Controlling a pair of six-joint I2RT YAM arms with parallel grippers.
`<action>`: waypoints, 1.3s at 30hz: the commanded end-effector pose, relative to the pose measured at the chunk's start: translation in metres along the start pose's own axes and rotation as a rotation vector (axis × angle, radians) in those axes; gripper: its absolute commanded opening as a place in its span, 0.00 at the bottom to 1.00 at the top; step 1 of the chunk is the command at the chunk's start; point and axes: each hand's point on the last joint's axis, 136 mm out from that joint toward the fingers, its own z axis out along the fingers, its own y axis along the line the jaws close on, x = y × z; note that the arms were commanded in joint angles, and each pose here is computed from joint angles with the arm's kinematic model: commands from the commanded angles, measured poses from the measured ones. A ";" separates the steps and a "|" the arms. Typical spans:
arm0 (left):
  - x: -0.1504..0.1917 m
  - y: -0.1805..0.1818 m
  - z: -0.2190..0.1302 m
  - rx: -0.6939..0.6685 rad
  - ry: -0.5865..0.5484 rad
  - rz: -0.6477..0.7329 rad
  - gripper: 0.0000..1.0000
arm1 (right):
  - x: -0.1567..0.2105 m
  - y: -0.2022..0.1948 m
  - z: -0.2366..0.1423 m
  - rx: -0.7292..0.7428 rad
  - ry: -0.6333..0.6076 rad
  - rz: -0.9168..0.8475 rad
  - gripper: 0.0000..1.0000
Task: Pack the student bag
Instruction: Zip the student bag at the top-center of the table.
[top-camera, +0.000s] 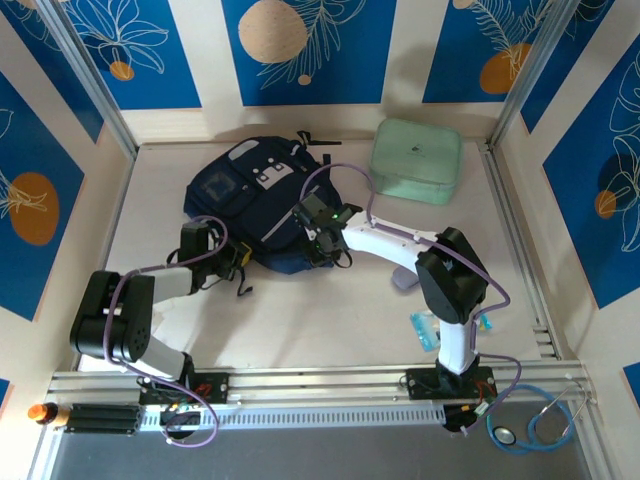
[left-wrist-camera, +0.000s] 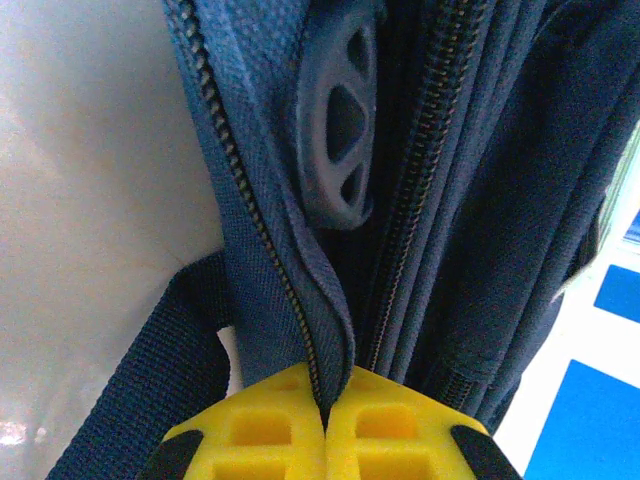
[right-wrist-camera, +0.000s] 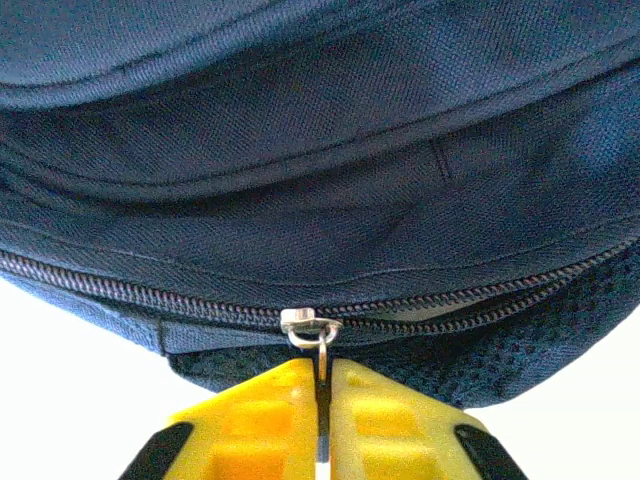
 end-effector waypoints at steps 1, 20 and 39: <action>-0.008 -0.020 -0.001 0.056 -0.026 0.052 0.00 | -0.005 0.001 0.005 -0.006 0.013 -0.013 0.14; -0.006 -0.014 -0.002 0.036 -0.025 0.061 0.00 | 0.001 -0.067 -0.005 0.119 -0.039 0.189 0.05; -0.052 -0.025 -0.001 -0.137 -0.072 0.267 0.15 | 0.027 0.049 -0.035 -0.434 -0.075 0.058 0.00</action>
